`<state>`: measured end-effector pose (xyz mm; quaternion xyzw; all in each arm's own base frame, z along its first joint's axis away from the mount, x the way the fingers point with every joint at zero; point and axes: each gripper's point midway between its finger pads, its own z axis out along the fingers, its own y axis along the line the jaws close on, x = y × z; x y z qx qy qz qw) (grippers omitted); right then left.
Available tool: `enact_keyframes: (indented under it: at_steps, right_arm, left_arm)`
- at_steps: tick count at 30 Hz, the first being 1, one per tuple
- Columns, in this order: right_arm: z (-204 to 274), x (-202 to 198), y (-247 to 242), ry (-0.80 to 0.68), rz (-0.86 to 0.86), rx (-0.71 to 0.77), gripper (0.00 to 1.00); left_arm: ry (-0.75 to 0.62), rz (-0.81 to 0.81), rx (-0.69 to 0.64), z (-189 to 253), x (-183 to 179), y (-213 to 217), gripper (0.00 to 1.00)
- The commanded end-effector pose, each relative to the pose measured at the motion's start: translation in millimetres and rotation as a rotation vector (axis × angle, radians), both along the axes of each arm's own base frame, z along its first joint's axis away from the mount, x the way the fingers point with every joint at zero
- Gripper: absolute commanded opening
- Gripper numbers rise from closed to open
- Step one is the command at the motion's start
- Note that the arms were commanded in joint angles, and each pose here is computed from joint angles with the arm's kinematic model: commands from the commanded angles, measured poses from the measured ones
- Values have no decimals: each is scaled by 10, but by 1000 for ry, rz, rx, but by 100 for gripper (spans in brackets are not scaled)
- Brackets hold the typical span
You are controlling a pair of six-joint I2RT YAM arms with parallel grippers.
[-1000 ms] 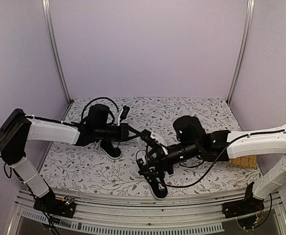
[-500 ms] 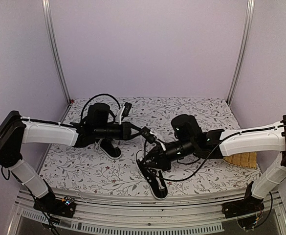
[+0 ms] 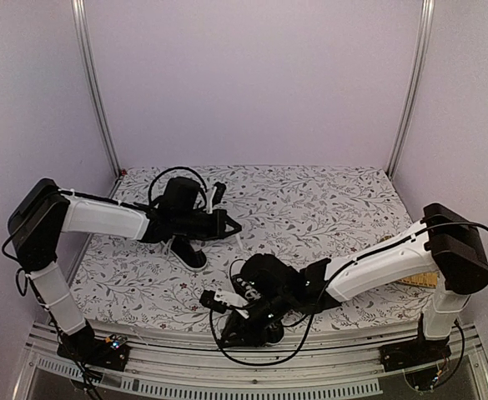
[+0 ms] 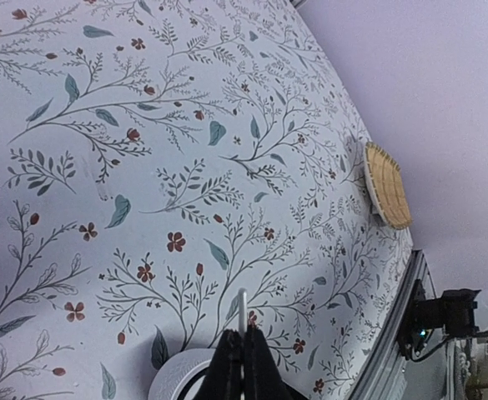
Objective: Tie the shoes
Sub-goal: Pass from the left arm to the right
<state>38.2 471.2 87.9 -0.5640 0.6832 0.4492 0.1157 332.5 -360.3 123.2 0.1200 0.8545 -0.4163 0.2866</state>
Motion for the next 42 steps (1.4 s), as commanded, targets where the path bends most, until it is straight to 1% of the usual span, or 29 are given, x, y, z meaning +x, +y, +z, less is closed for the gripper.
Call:
enact_keyframes:
  at_steps: [1, 3, 5, 7, 9, 13, 16, 19, 23, 26, 29, 30, 32, 35, 36, 37, 38, 39, 40, 41, 42]
  right_arm:
    - [-102, 195, 53, -89, -89, -53, 37]
    - [106, 283, 50, -129, -133, -20, 54]
    - [375, 407, -10, -172, -192, 19, 65]
    - [615, 569, -130, -191, -252, 49, 71]
    - [812, 780, -293, -196, -321, 71, 80]
    - [999, 1169, -620, -224, -448, 74, 84]
    - [1024, 1573, -863, -221, -595, 58, 84]
    - [1015, 1825, -955, -157, -676, 78, 79]
    - [1045, 1893, -817, -110, -652, 143, 74]
    - [1036, 1975, -699, -105, -652, 159, 70]
    - [1030, 2074, -601, -111, -655, 170, 62]
    - [1048, 2110, -561, -117, -654, 175, 57]
    - [1043, 2146, -501, -122, -646, 177, 43]
    - [1089, 2144, -461, -122, -633, 203, 24]
    - [1103, 2135, -469, -123, -631, 211, 13]
    - [1120, 2126, -482, -124, -633, 219, 5]
    - [1134, 2121, -508, -128, -639, 225, 3]
    - [1121, 2113, -543, -132, -648, 222, 2]
    - [1126, 2119, -586, -136, -664, 220, 2]
    - [1120, 2129, -638, -143, -685, 213, 2]
    - [1111, 2133, -689, -143, -706, 207, 2]
  left_arm:
    - [-42, -15, -39, 219, 76, -76, 0]
    - [-87, -65, -60, 334, -5, -127, 0]
    - [-145, -108, -70, 463, -107, -164, 0]
    - [-194, -133, -79, 579, -197, -166, 0]
    - [-232, -141, -105, 695, -269, -155, 0]
    - [-266, -144, -145, 842, -375, -128, 0]
    - [-277, -156, -156, 913, -448, -159, 0]
    - [-288, -176, -171, 987, -528, -218, 0]
    - [-296, -203, -182, 1057, -626, -313, 0]
    - [-299, -212, -182, 1080, -654, -343, 0]
    - [-300, -218, -183, 1094, -679, -362, 0]
    - [-298, -218, -182, 1092, -680, -362, 0]
    - [-295, -219, -179, 1079, -691, -370, 0]
    - [-289, -220, -176, 1052, -704, -373, 0]
    - [-288, -221, -174, 1043, -713, -375, 0]
    - [-286, -219, -171, 1026, -718, -372, 0]
    - [-284, -215, -166, 1006, -718, -369, 1]
    - [-276, -202, -154, 971, -707, -355, 14]
    - [-270, -186, -137, 931, -699, -334, 32]
    - [-264, -168, -111, 865, -702, -306, 47]
    - [-261, -153, -88, 804, -724, -279, 56]
